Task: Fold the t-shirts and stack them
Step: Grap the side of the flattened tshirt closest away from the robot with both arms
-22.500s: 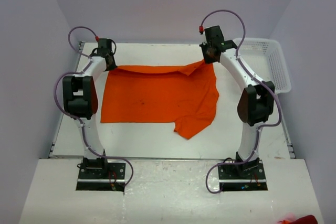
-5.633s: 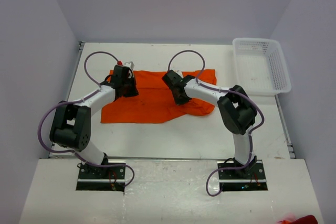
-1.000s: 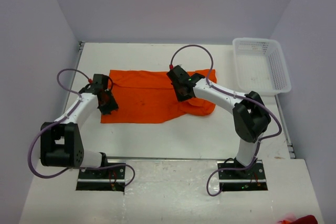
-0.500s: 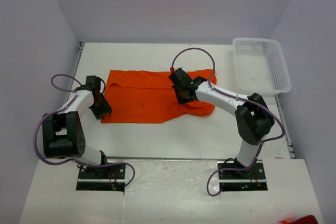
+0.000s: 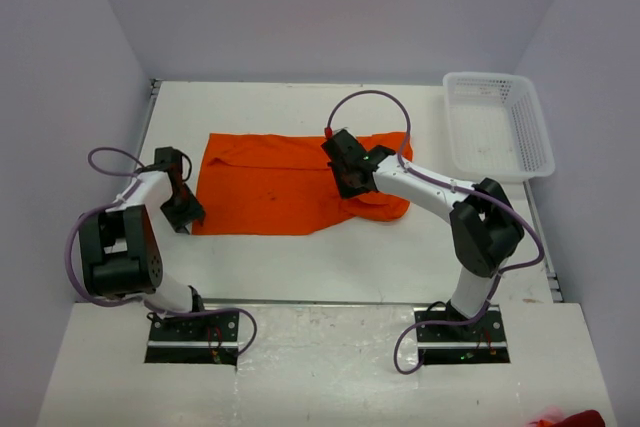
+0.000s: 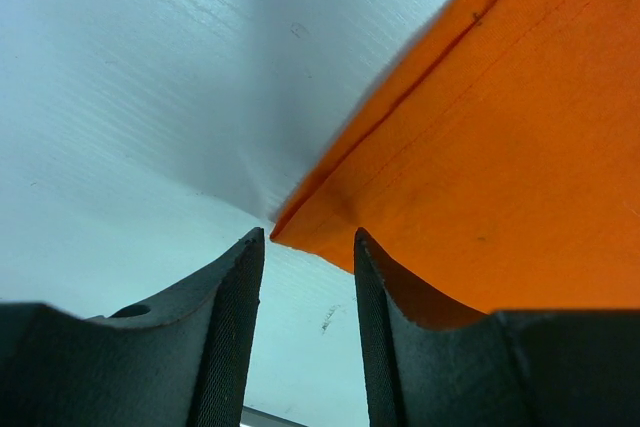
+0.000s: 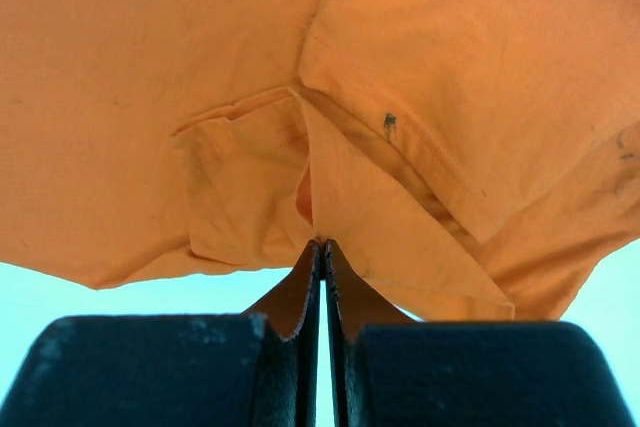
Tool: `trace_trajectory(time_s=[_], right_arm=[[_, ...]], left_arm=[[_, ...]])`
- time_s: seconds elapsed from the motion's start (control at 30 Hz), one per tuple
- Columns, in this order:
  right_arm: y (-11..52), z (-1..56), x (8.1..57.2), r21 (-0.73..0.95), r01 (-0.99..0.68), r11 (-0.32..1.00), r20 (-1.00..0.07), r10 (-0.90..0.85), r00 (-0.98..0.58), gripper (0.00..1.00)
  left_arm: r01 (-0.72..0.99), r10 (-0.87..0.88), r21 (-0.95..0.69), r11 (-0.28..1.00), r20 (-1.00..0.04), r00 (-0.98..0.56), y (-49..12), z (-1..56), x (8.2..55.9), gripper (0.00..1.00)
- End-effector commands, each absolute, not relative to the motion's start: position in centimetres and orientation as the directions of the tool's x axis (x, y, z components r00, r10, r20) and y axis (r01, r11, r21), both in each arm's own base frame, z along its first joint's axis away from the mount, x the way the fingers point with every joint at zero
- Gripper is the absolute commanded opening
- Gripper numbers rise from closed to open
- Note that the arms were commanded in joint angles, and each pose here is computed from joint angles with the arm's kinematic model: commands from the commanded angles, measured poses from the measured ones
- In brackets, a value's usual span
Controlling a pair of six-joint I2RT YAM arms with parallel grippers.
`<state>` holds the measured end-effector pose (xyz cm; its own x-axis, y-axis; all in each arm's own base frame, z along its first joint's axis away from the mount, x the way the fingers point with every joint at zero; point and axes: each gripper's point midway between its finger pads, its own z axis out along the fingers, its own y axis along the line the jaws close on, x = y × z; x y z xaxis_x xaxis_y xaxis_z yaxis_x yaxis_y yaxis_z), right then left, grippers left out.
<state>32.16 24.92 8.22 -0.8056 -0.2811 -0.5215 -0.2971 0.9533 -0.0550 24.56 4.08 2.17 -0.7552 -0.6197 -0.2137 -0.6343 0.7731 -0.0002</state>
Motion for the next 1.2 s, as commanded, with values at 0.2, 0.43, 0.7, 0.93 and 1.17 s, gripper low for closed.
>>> trace_trajectory(time_s=[0.2, 0.43, 0.7, 0.93, 1.17], right_arm=[[25.5, 10.6, 32.6, -0.019, -0.295, 0.955, -0.581, -0.251, -0.774, 0.00], [25.3, 10.6, 32.5, -0.024, -0.292, 0.956, -0.578, -0.251, -0.776, 0.00], [22.5, 11.8, 32.1, -0.099, -0.208, 0.973, -0.580, -0.226, -0.782, 0.00], [17.8, 15.2, 30.0, -0.139, -0.088, 0.986, -0.631, -0.157, -0.760, 0.00], [14.0, 16.5, 26.7, -0.131, -0.004, 0.991, -0.639, -0.088, -0.765, 0.00]], left_arm=[[-0.620, -0.609, 0.018, 0.785, -0.162, -0.776, 4.3, 0.8, 24.2, 0.43], [-0.626, -0.619, 0.012, 0.780, -0.131, -0.774, 4.3, -0.5, 24.1, 0.22], [-0.631, -0.631, -0.051, 0.774, -0.145, -0.762, 4.0, 0.5, 24.5, 0.00], [-0.591, -0.628, -0.244, 0.769, -0.111, -0.770, 0.7, 2.4, 24.9, 0.00], [-0.540, -0.610, -0.348, 0.766, -0.130, -0.782, -0.9, 4.8, 24.8, 0.00]])
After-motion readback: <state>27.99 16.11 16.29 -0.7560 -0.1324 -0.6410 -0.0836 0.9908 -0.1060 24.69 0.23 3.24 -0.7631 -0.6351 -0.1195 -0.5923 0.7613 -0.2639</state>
